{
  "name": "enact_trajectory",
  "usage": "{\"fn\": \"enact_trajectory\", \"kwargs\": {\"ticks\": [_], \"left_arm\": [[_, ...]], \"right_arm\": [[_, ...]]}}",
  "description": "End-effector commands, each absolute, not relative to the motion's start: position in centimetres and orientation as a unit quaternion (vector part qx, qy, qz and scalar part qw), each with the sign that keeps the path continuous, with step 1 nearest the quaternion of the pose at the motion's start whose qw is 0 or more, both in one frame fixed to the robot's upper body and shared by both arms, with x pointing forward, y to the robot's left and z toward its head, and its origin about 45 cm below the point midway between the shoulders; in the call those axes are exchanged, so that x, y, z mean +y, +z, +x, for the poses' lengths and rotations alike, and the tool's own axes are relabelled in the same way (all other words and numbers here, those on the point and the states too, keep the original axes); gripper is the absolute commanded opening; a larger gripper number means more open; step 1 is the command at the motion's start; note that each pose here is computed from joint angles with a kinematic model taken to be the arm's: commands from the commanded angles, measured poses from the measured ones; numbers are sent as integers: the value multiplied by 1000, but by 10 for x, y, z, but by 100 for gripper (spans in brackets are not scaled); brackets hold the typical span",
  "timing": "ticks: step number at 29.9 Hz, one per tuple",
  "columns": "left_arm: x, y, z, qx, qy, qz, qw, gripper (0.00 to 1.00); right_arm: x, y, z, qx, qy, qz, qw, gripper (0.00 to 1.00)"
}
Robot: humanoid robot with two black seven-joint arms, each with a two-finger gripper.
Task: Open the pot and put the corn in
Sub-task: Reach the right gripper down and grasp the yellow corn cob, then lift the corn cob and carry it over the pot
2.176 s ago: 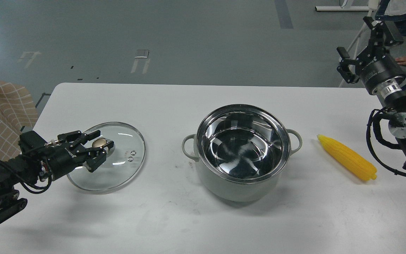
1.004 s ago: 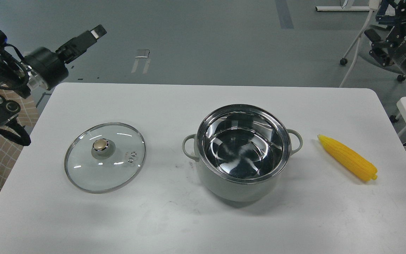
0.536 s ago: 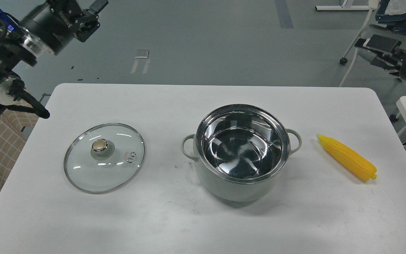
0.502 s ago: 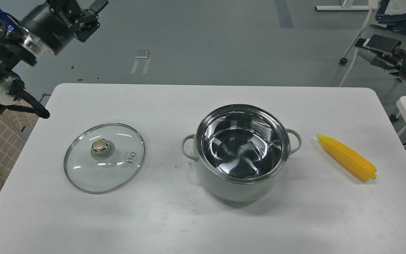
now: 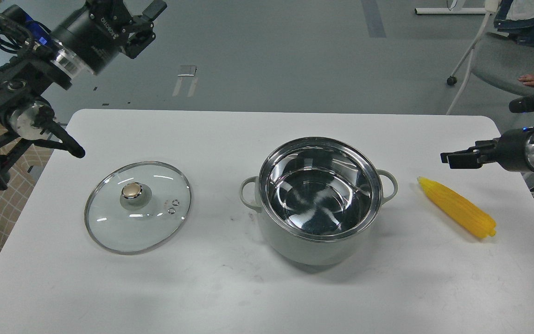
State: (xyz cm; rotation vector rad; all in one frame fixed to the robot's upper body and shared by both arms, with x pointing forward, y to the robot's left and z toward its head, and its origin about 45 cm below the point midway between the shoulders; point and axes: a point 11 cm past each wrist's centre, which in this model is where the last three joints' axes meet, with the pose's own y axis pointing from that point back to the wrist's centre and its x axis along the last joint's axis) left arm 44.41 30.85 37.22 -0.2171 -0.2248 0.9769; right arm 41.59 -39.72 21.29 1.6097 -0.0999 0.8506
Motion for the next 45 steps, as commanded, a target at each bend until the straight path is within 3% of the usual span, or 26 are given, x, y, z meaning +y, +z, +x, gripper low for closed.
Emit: {"fn": "enact_trajectory", "kwargs": {"ticks": [1, 7, 22, 27, 30, 34, 37, 41, 45], "left_arm": [[304, 372, 444, -106, 463, -106, 873, 94], [298, 369, 445, -102, 459, -109, 876, 95], [294, 367, 444, -100, 454, -109, 879, 95], [293, 367, 443, -100, 453, -108, 879, 95], [293, 367, 443, -100, 453, -108, 879, 95], [292, 367, 443, -99, 452, -109, 880, 95], [292, 367, 443, -100, 451, -108, 880, 95], [292, 367, 443, -100, 451, -109, 880, 95], [291, 367, 443, -100, 450, -108, 881, 95]], "right_arm": [[-399, 202, 404, 4, 370, 685, 627, 100], [-418, 189, 391, 60, 365, 654, 661, 100], [-397, 152, 385, 87, 356, 663, 652, 100], [-387, 140, 381, 99, 353, 670, 645, 90], [-389, 139, 381, 98, 352, 668, 649, 71], [-392, 139, 380, 98, 350, 667, 650, 11], [-390, 147, 384, 94, 358, 666, 647, 0], [-374, 180, 401, 84, 392, 665, 630, 0], [-336, 248, 431, 67, 459, 650, 602, 0]]}}
